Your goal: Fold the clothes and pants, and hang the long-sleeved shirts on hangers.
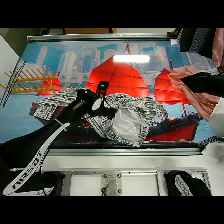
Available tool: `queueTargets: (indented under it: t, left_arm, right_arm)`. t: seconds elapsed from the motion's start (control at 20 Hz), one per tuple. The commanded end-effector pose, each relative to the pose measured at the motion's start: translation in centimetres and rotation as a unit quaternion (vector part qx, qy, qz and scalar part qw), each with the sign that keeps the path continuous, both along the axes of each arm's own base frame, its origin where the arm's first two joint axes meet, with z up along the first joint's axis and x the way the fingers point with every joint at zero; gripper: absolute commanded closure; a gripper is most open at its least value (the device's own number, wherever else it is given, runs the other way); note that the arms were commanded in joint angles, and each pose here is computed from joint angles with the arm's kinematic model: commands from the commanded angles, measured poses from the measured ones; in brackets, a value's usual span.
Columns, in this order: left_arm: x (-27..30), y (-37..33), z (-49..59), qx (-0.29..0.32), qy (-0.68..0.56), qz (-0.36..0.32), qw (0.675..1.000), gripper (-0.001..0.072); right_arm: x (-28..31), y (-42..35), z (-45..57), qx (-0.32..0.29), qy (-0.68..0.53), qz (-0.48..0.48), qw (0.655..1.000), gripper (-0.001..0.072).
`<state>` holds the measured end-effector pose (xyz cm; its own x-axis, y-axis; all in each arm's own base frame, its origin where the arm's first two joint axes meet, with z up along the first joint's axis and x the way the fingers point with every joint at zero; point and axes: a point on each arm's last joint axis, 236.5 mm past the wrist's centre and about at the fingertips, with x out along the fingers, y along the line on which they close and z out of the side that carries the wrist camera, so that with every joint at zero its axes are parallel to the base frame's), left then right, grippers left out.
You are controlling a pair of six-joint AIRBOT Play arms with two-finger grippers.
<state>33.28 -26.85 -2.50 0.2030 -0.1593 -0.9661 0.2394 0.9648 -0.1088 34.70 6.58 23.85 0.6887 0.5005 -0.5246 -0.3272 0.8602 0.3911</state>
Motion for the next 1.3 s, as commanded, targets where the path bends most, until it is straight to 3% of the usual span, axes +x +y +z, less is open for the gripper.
queueTargets:
  t: [0.0, 0.2, 0.5, 0.6, 0.7, 0.75, 0.8, 1.05, 1.25]
  left_arm:
    - [1.7, -0.2, -1.0, 0.016, 0.014, -0.012, 1.0, 0.0118]
    - [1.0, 0.1, -5.0, 0.089, 0.057, -0.039, 0.994, 0.0118]
    - [0.3, 0.0, -7.6, 0.107, 0.078, -0.048, 0.99, 0.012]
    - [0.3, 0.0, -7.6, 0.107, 0.078, -0.048, 0.99, 0.0349]
    - [0.4, 0.0, -7.7, 0.107, 0.078, -0.048, 0.99, 0.0351]
    - [0.6, 0.4, -7.6, 0.115, 0.073, -0.05, 0.989, 0.0566]
    - [1.0, 0.9, -7.3, 0.125, 0.064, -0.053, 0.989, 0.0697]
    - [2.5, 1.4, 0.0, 0.081, -0.009, -0.038, 0.996, 0.0697]
    - [-0.6, 2.2, 0.8, 0.076, -0.015, -0.053, 0.996, 0.0697]
  right_arm:
    - [-0.1, 0.1, -1.5, 0.004, 0.017, 0.001, 1.0, 0.0699]
    - [-0.2, 0.1, -2.5, 0.007, 0.03, 0.001, 1.0, 0.0699]
    - [-0.2, 0.1, -2.5, 0.006, 0.029, 0.002, 1.0, 0.0699]
    - [-0.2, 0.1, -2.5, 0.006, 0.029, 0.002, 1.0, 0.0699]
    - [-0.2, 0.1, -2.5, 0.006, 0.029, 0.002, 1.0, 0.0699]
    - [-0.2, 0.1, -2.5, 0.006, 0.029, 0.002, 1.0, 0.0699]
    - [-0.3, 0.1, -2.6, 0.005, 0.03, 0.003, 1.0, 0.0699]
    - [-1.7, -2.0, -8.1, -0.074, 0.104, -0.021, 0.992, 0.0701]
    - [-4.7, -0.4, -18.6, -0.131, 0.225, -0.04, 0.965, 0.0699]
